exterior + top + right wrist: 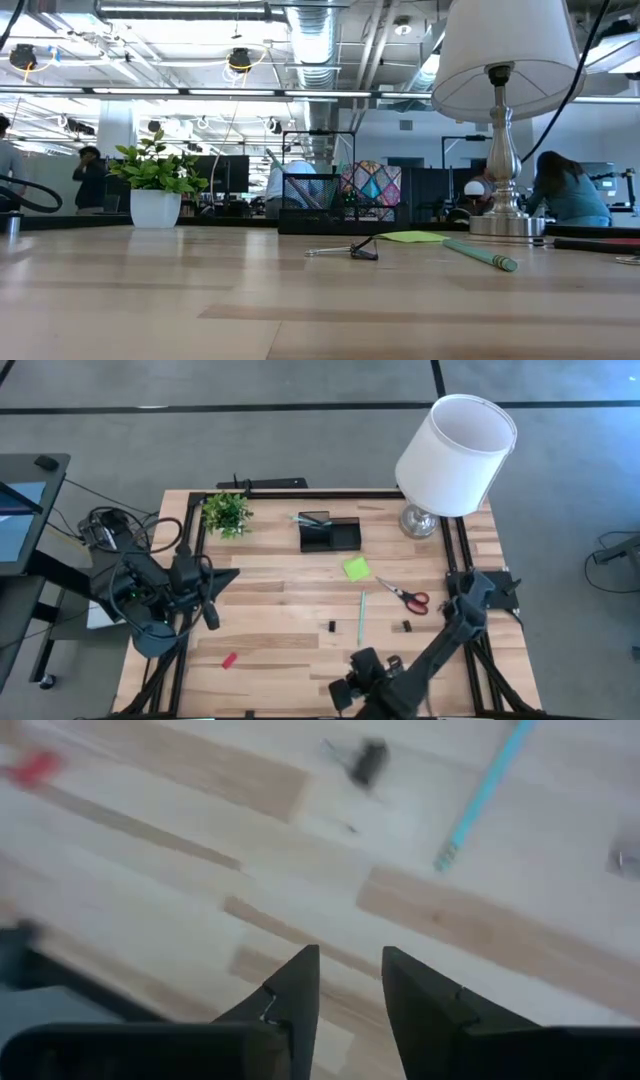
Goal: Pick and place office supplies into organizer
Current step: Put the blue pencil into the black desk organizer
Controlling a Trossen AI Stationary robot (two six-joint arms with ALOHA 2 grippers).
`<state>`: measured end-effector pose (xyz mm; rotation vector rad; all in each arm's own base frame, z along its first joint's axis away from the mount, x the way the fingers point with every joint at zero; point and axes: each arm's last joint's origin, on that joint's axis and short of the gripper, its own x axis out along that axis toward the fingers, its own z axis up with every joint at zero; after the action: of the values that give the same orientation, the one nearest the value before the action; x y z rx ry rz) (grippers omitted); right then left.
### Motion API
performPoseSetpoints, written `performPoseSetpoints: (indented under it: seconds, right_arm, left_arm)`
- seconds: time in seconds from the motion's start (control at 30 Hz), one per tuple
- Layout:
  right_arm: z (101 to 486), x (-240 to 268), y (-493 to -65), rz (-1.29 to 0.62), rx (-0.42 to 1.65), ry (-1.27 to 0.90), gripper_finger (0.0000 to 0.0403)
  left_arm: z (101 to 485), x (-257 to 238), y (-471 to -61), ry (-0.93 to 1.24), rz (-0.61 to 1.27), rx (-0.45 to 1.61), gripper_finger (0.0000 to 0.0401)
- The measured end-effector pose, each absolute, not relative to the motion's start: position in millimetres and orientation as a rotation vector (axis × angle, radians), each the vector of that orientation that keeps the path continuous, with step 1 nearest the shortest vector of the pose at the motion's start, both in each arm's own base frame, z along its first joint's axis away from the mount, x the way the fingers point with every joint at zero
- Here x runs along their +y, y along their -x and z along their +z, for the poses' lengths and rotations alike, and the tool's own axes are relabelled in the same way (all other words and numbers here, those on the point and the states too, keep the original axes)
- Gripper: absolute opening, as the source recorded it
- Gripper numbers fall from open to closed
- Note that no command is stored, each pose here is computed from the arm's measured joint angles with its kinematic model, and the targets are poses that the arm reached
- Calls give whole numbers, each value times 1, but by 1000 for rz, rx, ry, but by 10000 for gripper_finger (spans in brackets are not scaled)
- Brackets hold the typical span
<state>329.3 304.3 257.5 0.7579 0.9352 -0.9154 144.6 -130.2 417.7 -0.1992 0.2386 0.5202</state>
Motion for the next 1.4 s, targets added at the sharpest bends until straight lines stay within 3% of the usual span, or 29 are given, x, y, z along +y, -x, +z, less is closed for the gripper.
performPoseSetpoints:
  seconds: [0.33, 0.53, 0.73, 0.83, 0.93, 1.13, 1.23, 1.4]
  right_arm:
    - [199, 299, -356, -1125, 879, -799, 134]
    - [198, 285, -368, -1163, 884, -825, 143]
    - [197, 287, -366, -1191, 957, -877, 127]
    - [215, 289, -359, -1138, 948, -882, 117]
    - [258, 276, -352, -1038, 900, -899, 110]
    - [335, 239, -337, -843, 626, -668, 94]
    - [343, 223, -321, -841, 644, -585, 83]
    - [317, 197, -271, -981, 642, -606, 69]
  left_arm:
    - [417, -133, -142, 144, 481, 279, 0]
    - [422, -126, -136, 153, 476, 267, 0]
    - [444, -98, -116, 219, 462, 225, 0]
    - [454, -83, -104, 220, 447, 206, 0]
    - [460, -70, -93, 245, 439, 182, 0]
    - [464, -57, -83, 247, 435, 167, 0]
    - [463, -57, -82, 230, 436, 177, 0]
    - [458, -61, -86, 181, 439, 210, 0]
